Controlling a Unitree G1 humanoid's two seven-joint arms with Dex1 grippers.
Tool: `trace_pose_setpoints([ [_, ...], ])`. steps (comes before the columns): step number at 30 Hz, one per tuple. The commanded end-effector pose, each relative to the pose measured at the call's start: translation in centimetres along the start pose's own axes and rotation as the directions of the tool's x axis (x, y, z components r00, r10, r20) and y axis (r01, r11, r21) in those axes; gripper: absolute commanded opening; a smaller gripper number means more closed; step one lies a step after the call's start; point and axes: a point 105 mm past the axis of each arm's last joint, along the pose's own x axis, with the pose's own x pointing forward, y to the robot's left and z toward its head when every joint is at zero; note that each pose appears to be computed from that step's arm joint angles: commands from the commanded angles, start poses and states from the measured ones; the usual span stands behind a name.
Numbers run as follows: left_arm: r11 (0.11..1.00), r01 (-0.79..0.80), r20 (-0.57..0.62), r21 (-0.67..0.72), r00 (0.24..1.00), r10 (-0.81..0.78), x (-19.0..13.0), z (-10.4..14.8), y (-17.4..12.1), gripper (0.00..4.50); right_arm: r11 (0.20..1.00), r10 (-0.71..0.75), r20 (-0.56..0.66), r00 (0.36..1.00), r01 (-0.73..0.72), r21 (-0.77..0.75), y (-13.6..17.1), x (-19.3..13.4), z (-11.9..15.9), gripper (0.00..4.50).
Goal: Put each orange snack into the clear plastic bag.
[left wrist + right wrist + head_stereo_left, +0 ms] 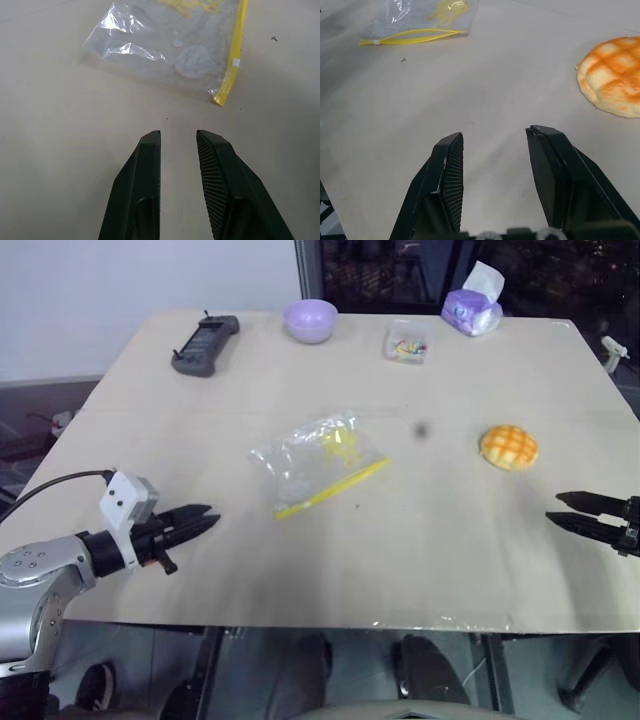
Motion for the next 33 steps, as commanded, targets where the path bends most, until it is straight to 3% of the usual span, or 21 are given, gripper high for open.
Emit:
trace_pose_setpoints([
  [1, 0.999, 0.001, 0.032, 0.042, 0.999, -0.002, -0.3, 1.1, -0.2, 1.19, 0.999, -0.002, 0.019, 1.0, 0.002, -0.041, 0.1, -0.2, 1.3, 2.18],
  [25, 0.993, -0.03, 0.021, 0.114, 0.999, 0.027, 1.5, 1.0, 0.2, 1.19, 0.999, 0.0, 0.03, 1.0, 0.002, -0.045, 0.5, 0.1, 1.8, 2.18],
  [30, 0.999, -0.04, 0.063, -0.012, 0.997, 0.041, 3.0, 1.4, 0.2, 1.19, 0.999, -0.001, 0.032, 0.999, 0.003, -0.045, 0.6, 0.5, 1.9, 2.18],
  [33, 0.988, -0.04, 0.113, -0.147, 0.992, 0.057, 4.2, 1.7, -0.1, 2.01, 0.999, -0.001, 0.032, 1.0, 0.003, -0.045, 0.6, 0.6, 1.9, 2.18],
])
